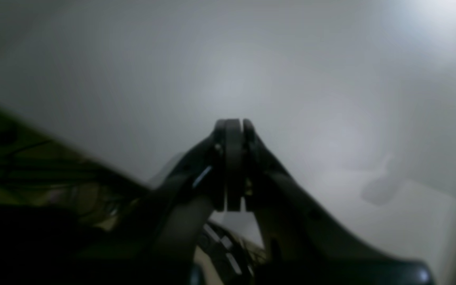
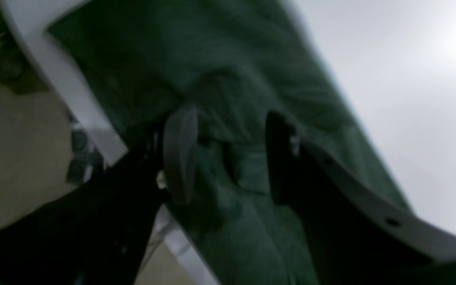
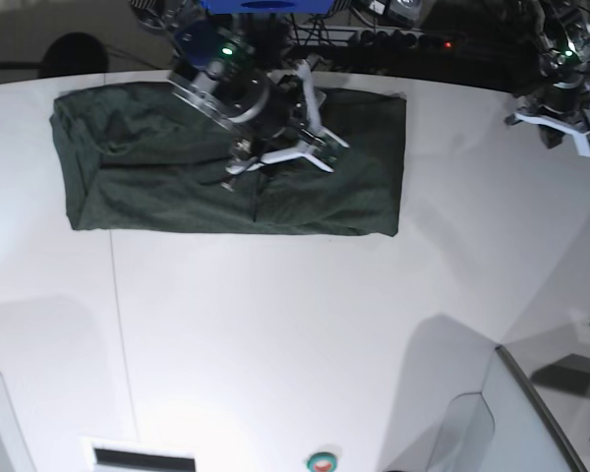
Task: Layout the t-shirt on the table in an organized manner, then fold the t-shirt properly
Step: 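Grasp the band's end with the right gripper and fold it toward the middle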
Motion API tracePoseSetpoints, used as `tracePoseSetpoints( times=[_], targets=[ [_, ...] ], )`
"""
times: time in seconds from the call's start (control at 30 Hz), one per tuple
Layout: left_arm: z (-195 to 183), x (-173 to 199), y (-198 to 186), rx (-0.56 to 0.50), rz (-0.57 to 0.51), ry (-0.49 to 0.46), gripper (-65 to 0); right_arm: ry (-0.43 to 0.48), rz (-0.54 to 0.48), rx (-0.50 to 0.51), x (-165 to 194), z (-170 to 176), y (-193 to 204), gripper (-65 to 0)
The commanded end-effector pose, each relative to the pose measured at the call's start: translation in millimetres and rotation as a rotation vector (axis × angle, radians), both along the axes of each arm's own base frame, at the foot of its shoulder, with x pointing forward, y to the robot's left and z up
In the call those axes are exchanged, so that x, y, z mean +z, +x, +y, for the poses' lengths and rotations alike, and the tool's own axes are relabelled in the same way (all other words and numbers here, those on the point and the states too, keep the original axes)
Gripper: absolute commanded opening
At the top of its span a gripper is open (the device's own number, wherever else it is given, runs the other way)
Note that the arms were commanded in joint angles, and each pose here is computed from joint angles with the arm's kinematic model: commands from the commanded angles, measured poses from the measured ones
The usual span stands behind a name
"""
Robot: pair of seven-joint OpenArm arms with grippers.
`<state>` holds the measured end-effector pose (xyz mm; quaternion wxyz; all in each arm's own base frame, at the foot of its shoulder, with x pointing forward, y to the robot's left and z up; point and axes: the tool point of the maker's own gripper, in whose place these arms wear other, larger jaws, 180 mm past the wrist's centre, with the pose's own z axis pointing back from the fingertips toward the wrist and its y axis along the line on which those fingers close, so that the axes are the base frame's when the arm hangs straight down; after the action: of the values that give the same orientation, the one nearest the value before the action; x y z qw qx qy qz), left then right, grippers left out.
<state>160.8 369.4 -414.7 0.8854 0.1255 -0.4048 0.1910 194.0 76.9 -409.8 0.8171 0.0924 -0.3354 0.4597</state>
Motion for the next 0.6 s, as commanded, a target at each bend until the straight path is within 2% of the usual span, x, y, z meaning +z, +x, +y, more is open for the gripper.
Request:
tracePoseSetpoints(
  times=[0.0, 0.17, 0.33, 0.43, 0.5, 0.57],
  targets=[
    [7.2, 10.9, 1.9, -0.016, -0.032, 0.021, -65.0, 0.059, -0.029, -0.017, 12.4, 16.8, 12.8, -38.0],
    [9.7, 13.1, -7.0, -0.043, -0.033, 0.013, -65.0, 0.059, -0.018, -0.009, 6.7, 34.0, 30.5, -38.0],
    [8.6, 10.4, -11.6, -0.051, -0.019, 0.010, -65.0, 0.039, 0.000, -0.001, -3.5, 35.4, 37.6, -38.0],
    [7.2, 9.1, -11.6, -0.053, -0.017, 0.006, -65.0, 0.077, 0.047, -0.003, -9.1, 41.1, 40.8, -38.3],
    [6.7, 8.9, -11.3, -0.054, -0.017, 0.005, -65.0, 0.106, 0.076, -0.007, -11.0, 45.1, 42.5, -41.6],
    [6.7, 8.9, -11.3, -0.054, -0.017, 0.005, -65.0, 0.132, 0.095, -0.056, -12.1, 44.5, 47.5, -48.5]
  ],
)
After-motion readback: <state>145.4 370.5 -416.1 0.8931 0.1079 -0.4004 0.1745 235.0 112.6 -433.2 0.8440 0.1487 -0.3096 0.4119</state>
